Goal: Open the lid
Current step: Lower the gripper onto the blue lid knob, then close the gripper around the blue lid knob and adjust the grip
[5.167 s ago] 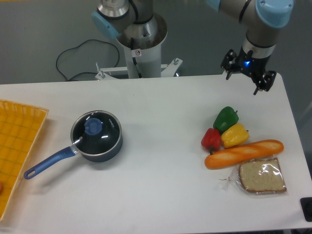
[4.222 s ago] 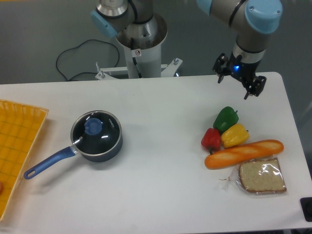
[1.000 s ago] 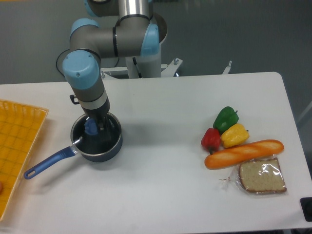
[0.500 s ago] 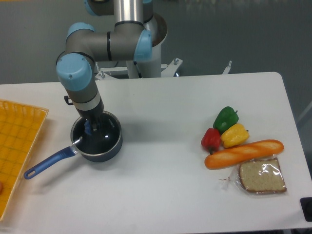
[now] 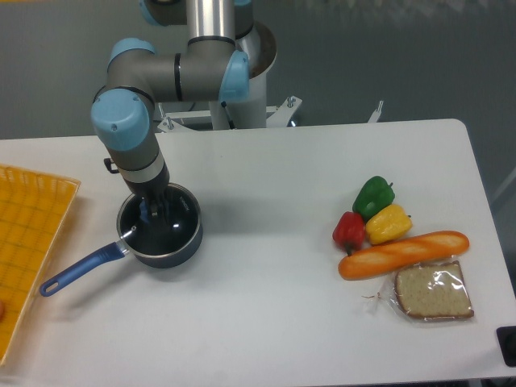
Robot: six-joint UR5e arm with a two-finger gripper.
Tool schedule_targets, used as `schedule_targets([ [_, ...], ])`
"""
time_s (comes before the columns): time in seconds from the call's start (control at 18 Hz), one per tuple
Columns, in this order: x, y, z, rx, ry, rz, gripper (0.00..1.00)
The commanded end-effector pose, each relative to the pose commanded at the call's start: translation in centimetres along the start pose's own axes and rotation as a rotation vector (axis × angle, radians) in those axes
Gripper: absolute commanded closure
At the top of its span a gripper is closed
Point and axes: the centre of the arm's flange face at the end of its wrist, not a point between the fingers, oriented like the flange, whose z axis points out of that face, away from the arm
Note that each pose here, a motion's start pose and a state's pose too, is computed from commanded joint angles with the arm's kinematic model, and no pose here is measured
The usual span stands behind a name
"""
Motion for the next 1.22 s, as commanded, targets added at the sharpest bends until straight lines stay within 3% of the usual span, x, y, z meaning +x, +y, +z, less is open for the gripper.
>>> schedule_targets([
  [1.0, 0.3, -1.8, 0.7, -0.004, -0.004, -0.003, 0.01],
  [1.22, 0.3, -1.8, 0.9, -0.004, -0.001, -0.003, 0.09],
])
